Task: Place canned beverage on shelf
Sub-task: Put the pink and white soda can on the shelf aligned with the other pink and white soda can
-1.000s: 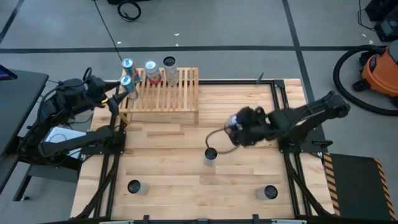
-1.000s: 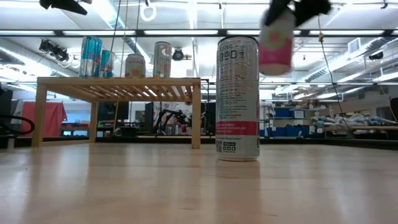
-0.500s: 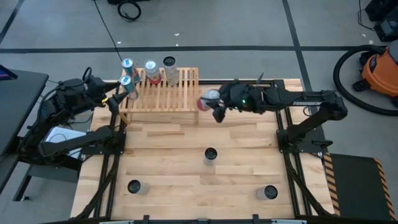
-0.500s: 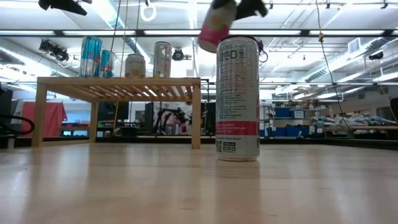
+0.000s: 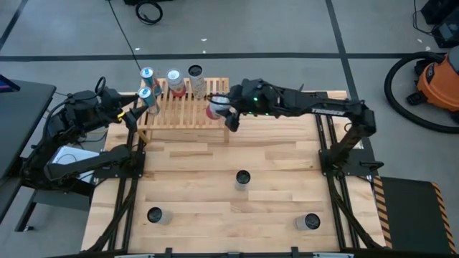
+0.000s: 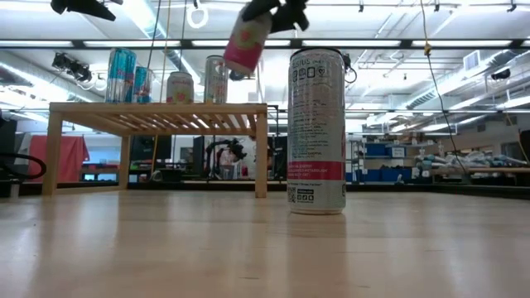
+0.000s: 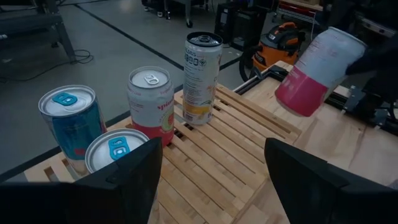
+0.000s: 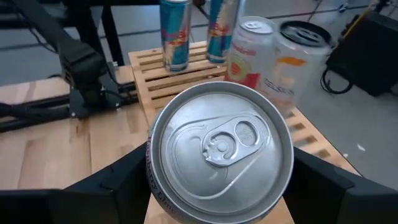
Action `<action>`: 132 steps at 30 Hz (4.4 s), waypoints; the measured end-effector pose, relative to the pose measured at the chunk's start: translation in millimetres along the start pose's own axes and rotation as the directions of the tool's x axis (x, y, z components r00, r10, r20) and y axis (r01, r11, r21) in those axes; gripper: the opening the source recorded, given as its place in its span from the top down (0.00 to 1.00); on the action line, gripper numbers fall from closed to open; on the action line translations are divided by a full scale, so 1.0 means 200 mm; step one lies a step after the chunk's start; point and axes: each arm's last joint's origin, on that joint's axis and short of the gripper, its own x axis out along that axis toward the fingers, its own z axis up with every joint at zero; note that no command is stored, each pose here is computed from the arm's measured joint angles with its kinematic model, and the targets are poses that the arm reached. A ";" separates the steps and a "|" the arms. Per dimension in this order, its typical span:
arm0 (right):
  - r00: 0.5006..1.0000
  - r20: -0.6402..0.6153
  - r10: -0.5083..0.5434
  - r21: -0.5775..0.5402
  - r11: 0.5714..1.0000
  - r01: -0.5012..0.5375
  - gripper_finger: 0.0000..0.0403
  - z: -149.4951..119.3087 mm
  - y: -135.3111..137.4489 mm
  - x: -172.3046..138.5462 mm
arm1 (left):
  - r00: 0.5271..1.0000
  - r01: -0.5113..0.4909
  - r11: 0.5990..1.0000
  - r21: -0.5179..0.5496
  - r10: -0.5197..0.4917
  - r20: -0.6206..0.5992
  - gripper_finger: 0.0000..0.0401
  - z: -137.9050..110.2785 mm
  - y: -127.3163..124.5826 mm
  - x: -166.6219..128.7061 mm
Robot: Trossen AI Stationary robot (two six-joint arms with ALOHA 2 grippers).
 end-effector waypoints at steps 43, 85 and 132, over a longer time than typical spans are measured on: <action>0.973 -0.211 0.096 -0.103 0.987 -0.120 0.27 0.06 -0.23 0.30 | 1.000 0.002 1.000 0.023 -0.002 -0.026 0.29 -0.01 0.00 0.00; 0.969 -0.197 0.151 -0.126 0.976 -0.178 0.13 -0.01 -0.26 0.44 | 0.996 0.092 0.995 0.030 -0.093 0.016 0.29 0.01 -0.01 0.00; 0.989 -0.052 0.137 -0.163 0.976 -0.144 0.03 0.17 -0.20 0.14 | 0.979 0.194 0.981 -0.018 -0.193 0.064 0.29 0.06 -0.04 0.02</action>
